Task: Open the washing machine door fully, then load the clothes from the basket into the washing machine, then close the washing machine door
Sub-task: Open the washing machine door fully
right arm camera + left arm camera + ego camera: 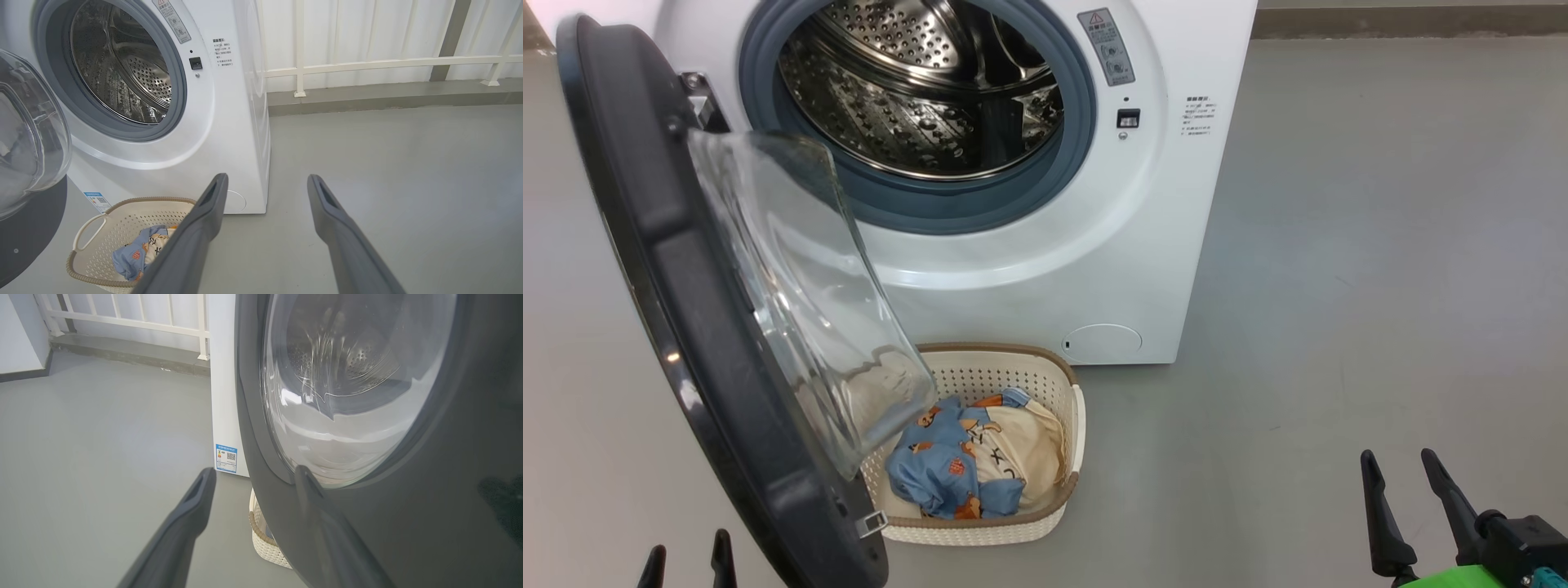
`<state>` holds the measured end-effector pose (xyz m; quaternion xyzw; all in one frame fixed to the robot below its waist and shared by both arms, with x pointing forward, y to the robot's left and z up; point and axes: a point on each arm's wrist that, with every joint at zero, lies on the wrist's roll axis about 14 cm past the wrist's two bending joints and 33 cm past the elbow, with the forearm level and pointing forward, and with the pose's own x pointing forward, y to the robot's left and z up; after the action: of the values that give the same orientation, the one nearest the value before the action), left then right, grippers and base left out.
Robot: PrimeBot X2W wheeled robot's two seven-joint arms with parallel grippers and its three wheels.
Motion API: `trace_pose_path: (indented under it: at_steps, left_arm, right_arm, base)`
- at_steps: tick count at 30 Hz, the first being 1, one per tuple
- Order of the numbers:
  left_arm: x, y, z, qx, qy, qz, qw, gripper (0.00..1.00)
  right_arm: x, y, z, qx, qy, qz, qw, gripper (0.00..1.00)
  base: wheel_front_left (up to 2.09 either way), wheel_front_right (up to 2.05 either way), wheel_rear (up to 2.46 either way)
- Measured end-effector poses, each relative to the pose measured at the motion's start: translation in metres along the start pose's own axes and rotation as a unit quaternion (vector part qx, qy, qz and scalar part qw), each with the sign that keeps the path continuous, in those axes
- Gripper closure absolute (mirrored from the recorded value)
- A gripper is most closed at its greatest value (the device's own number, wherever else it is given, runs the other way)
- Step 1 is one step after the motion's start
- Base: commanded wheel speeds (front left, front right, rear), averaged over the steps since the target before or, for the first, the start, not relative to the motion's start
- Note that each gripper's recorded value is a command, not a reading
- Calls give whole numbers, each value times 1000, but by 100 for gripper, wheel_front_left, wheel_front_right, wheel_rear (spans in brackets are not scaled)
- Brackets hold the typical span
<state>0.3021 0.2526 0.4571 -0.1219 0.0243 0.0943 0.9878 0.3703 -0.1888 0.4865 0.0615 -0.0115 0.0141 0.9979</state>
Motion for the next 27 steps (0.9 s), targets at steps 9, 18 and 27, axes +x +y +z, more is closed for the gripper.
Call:
trace_pose_path:
  at_steps: [9,18,27]
  left_arm:
    - [0,-1,1,0,-2,-1,1000,0]
    - [-1,0,3,-1,-5,0,1000,0]
    - [-1,-2,2,-1,-3,-3,1000,100]
  right_arm:
    - [0,1,1,0,-2,2,1000,0]
    - [0,2,3,0,-5,4,1000,0]
    - [1,3,3,0,-5,5,1000,0]
  base:
    - [0,0,0]
    - [0,0,0]
    - [0,0,0]
